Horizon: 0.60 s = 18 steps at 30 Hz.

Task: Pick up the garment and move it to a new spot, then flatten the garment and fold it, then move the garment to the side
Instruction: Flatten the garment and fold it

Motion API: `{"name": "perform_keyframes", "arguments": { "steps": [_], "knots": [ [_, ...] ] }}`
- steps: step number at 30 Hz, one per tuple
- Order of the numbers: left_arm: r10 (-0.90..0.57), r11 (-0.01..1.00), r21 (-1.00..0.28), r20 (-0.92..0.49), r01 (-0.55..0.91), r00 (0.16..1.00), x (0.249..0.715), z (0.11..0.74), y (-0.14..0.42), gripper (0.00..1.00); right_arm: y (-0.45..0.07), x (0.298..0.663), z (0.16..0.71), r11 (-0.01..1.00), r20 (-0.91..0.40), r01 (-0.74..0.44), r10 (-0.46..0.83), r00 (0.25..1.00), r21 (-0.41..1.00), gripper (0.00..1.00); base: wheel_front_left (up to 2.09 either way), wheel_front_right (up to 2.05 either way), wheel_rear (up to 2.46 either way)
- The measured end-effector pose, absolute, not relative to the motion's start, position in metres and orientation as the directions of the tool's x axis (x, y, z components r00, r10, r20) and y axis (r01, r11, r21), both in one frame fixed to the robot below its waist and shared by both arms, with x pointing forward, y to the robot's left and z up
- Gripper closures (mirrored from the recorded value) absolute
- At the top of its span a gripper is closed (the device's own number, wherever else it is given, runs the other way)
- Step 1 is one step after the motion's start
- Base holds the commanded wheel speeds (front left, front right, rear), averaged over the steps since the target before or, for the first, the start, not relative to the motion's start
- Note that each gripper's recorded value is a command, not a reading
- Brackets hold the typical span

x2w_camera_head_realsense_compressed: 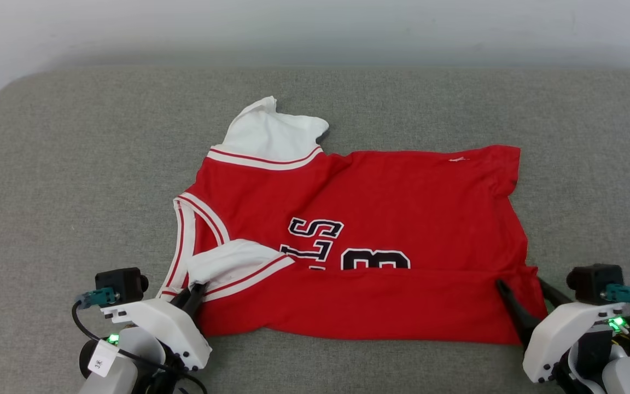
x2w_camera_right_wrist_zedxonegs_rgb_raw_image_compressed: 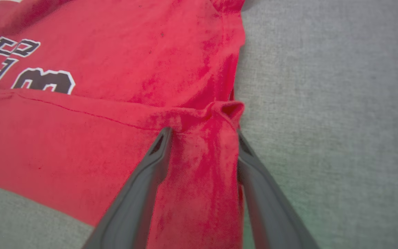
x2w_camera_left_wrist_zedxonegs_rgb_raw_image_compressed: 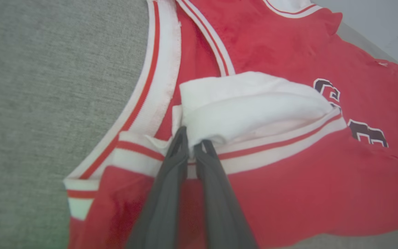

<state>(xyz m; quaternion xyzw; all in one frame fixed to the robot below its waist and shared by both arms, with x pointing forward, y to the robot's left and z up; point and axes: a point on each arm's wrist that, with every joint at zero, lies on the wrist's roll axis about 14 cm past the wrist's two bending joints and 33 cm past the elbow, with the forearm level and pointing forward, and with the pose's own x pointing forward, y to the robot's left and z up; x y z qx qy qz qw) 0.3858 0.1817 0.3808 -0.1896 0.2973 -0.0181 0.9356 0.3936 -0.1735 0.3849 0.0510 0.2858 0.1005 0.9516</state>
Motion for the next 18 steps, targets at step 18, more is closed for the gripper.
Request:
{"name": "perform_keyframes", "arguments": {
  "steps": [18],
  "knots": [
    [-0.144, 0.958, -0.285, -0.554, -0.024, 0.82, 0.376, 0.446, 0.222, 0.0, -0.167, 0.39, 0.485, 0.975, -0.097, -0.167, 0.182, 0.979, 0.144, 0.0, 0.0, 0.0, 0.0]
  ]
}}
